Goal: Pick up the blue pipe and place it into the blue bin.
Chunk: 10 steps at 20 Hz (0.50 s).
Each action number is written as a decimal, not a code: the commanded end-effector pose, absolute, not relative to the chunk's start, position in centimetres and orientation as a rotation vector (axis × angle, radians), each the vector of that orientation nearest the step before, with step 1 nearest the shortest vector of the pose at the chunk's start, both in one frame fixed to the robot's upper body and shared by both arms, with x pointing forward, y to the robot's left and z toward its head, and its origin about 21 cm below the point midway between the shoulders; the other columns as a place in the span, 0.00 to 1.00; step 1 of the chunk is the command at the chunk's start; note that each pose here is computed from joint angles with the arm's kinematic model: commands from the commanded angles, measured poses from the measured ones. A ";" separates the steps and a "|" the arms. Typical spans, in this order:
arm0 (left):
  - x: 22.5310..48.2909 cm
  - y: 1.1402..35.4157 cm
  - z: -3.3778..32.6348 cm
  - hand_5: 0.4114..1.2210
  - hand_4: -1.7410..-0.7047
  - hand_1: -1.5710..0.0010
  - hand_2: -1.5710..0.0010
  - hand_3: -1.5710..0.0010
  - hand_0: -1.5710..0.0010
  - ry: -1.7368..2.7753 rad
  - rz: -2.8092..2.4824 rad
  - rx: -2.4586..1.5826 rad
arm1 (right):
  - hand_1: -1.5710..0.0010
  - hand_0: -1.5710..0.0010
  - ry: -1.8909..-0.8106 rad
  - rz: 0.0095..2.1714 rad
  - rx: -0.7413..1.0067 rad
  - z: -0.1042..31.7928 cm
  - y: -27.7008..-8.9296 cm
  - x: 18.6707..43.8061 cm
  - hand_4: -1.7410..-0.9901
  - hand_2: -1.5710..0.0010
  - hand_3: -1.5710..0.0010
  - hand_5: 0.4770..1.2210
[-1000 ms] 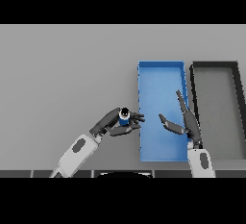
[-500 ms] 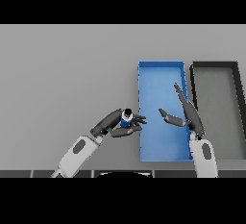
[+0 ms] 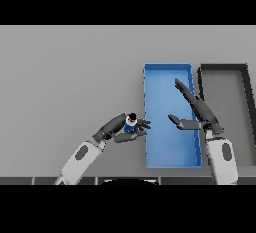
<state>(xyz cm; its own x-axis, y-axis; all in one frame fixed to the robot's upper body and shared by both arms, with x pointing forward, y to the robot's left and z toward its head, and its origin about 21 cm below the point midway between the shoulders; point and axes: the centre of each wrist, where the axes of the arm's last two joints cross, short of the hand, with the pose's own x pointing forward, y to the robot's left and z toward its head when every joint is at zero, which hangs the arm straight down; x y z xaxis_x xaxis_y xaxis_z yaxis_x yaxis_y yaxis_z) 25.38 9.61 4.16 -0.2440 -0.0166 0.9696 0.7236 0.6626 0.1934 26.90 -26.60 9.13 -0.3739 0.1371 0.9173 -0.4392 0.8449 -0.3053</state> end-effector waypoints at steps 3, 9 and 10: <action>25.2 9.6 4.4 1.00 0.26 0.00 0.00 0.00 0.00 -1.709 -0.773 -0.579 | 1.00 1.00 -1.832 0.779 0.315 12.4 -25.7 26.5 0.74 1.00 1.00 0.10; 25.4 9.9 4.7 1.00 0.26 0.00 0.00 0.00 0.00 -1.713 -0.787 -0.574 | 1.00 1.00 -1.820 1.036 0.439 16.0 -22.4 26.0 0.65 1.00 1.00 0.06; 25.5 9.8 4.7 1.00 0.26 0.00 0.00 0.00 0.00 -1.708 -0.791 -0.565 | 1.00 1.00 -1.809 1.058 0.454 16.3 -22.3 25.9 0.65 1.00 1.00 0.06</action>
<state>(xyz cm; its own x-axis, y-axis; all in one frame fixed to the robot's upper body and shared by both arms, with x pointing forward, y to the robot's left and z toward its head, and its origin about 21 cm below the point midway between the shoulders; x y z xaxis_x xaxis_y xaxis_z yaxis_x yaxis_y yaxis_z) 25.55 9.77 4.68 -0.2697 -0.0274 0.9626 0.7181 0.6603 0.2200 25.89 -22.25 16.34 -0.4743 0.1379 0.8695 -0.6899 0.5553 -0.4645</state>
